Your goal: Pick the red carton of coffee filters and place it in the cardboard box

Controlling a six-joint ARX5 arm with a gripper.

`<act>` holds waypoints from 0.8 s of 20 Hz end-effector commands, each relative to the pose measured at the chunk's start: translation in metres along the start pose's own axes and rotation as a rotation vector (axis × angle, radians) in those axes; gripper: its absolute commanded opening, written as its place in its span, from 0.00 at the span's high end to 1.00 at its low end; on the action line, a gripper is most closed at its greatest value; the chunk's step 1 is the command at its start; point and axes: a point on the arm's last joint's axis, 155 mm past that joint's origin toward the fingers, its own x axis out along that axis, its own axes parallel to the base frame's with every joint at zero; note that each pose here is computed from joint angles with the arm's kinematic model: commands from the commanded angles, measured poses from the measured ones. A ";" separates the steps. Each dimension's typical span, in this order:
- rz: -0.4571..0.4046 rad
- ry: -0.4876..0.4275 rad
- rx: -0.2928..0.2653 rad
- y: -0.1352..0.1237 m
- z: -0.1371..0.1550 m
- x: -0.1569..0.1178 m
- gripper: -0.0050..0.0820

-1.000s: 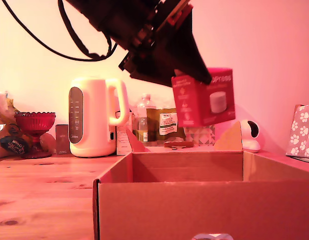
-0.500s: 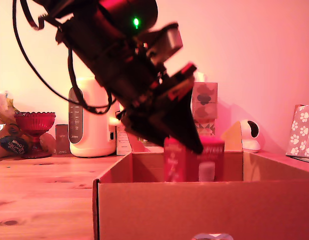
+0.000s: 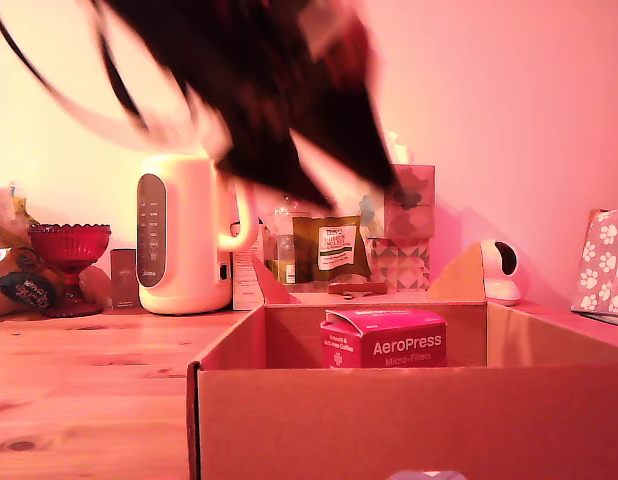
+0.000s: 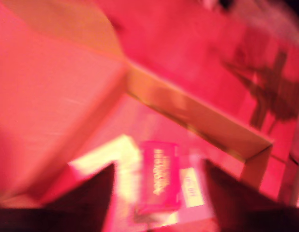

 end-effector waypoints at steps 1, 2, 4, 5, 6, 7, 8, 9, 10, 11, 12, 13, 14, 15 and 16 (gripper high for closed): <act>0.053 0.023 -0.006 0.017 -0.008 0.000 0.94; 0.085 0.010 -0.015 0.027 -0.006 -0.004 0.97; 0.141 -0.029 -0.033 0.046 -0.004 -0.012 0.97; 0.157 -0.060 -0.040 0.052 -0.004 -0.015 0.97; 0.172 -0.090 -0.044 0.059 -0.006 -0.018 0.97; 0.188 -0.122 -0.065 0.065 -0.010 -0.022 0.97; 0.202 -0.155 -0.092 0.071 -0.013 -0.026 0.97; 0.220 -0.183 -0.121 0.078 -0.017 -0.031 0.97; 0.249 -0.206 -0.139 0.087 -0.023 -0.037 0.97; 0.282 -0.226 -0.170 0.097 -0.029 -0.043 0.97; 0.311 -0.252 -0.204 0.105 -0.034 -0.051 0.97; 0.344 -0.268 -0.218 0.112 -0.040 -0.058 0.97; 0.368 -0.289 -0.247 0.117 -0.046 -0.067 0.97; 0.398 -0.316 -0.271 0.122 -0.051 -0.076 0.97; 0.418 -0.333 -0.289 0.124 -0.056 -0.084 0.97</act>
